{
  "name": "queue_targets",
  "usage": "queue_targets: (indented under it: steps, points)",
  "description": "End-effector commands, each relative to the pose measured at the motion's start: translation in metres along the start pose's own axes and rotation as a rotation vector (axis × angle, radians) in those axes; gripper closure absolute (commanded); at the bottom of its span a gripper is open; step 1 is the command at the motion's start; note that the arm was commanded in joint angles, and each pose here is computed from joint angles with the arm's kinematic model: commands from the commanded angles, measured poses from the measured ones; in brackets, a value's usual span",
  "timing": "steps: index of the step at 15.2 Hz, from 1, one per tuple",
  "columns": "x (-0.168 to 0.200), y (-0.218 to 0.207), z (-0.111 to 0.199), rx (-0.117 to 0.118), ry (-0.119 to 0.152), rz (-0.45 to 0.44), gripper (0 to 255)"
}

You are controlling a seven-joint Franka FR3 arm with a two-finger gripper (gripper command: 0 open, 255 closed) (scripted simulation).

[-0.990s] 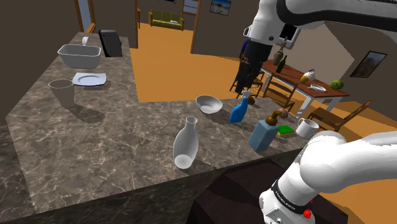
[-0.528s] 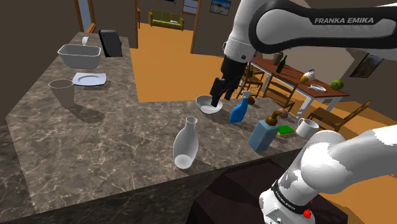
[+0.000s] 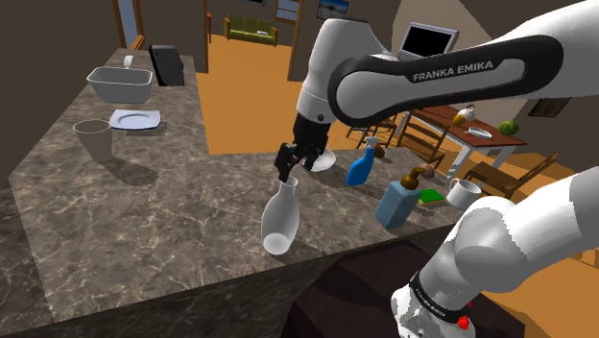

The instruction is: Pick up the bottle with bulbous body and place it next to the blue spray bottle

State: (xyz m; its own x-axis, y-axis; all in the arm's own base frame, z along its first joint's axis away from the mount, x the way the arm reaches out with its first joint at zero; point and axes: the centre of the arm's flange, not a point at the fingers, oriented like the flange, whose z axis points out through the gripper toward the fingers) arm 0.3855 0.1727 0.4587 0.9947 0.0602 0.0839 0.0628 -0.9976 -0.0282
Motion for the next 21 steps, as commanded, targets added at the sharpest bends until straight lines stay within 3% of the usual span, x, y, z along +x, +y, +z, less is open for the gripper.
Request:
queue_targets:
  steps: [1,8,16,17,21]
  points:
    - [0.006,-0.009,0.014,0.0,0.01,0.005,0]
    - [0.007,-0.009,0.048,0.0,0.01,0.005,0]
    - [0.006,-0.009,0.048,0.0,0.01,0.005,0]
    - [0.006,-0.009,0.048,0.0,0.01,0.005,255]
    - [0.006,-0.009,0.048,0.0,0.01,0.005,255]
